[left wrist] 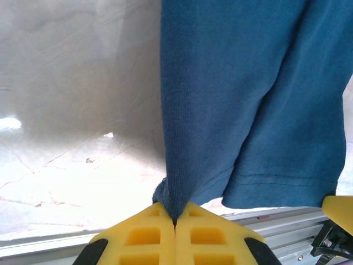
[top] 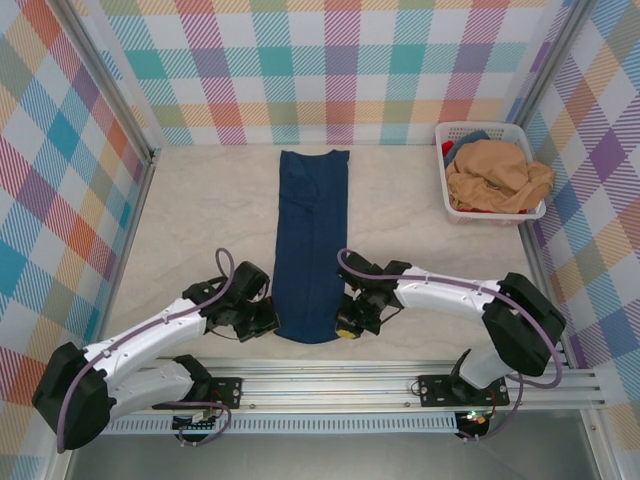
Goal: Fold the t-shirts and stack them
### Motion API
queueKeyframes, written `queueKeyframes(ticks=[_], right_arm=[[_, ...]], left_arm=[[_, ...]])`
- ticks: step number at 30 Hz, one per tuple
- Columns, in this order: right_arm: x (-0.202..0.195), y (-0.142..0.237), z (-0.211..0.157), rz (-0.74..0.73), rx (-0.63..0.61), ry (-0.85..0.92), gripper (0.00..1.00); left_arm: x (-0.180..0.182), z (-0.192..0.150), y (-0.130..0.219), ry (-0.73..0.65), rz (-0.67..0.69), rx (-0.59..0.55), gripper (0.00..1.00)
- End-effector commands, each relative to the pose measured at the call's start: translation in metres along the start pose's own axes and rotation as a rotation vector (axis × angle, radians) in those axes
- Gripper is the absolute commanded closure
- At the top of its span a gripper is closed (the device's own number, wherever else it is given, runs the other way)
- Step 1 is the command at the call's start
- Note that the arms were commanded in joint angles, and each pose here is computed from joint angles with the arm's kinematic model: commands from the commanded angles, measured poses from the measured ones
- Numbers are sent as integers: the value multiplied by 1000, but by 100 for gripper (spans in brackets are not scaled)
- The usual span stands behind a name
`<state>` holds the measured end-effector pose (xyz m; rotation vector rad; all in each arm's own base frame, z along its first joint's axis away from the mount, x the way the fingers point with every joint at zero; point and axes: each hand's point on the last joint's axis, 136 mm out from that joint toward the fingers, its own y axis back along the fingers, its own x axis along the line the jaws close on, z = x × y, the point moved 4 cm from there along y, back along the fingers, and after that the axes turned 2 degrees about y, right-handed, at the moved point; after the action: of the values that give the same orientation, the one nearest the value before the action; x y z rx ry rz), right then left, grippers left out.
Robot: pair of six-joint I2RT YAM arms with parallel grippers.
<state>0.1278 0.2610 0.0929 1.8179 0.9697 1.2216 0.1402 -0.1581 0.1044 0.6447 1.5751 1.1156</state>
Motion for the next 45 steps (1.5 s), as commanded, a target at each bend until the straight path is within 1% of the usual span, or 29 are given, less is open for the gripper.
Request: queueKeyframes(ticks=[1,5,13,17,30,39,45], right_arm=[[-7,4,-9,-15,27,-4,100],[2,15,-4,8,-9,-10,100],[25,44,26,50,-71,-24,100],[41,56,47,75,-89,-15,100],[78,84,128,137,-147,-32,100],[86,104,175,163,-207,-65,100],[89,104,207,182,-220,-93,100]], left_arm=[[-7,2,20,-16,-18,-54,100],[-16,8,32,-4,-52,-106,100],[-33,32,35,33,-35,-148,100],[-38,54,39,73,-28,-183,100],[-66,134,36,137,-47,-231,100],[-84,189,30,146,-26,-264,100],[-91,225,15,156,-13,-276,100]])
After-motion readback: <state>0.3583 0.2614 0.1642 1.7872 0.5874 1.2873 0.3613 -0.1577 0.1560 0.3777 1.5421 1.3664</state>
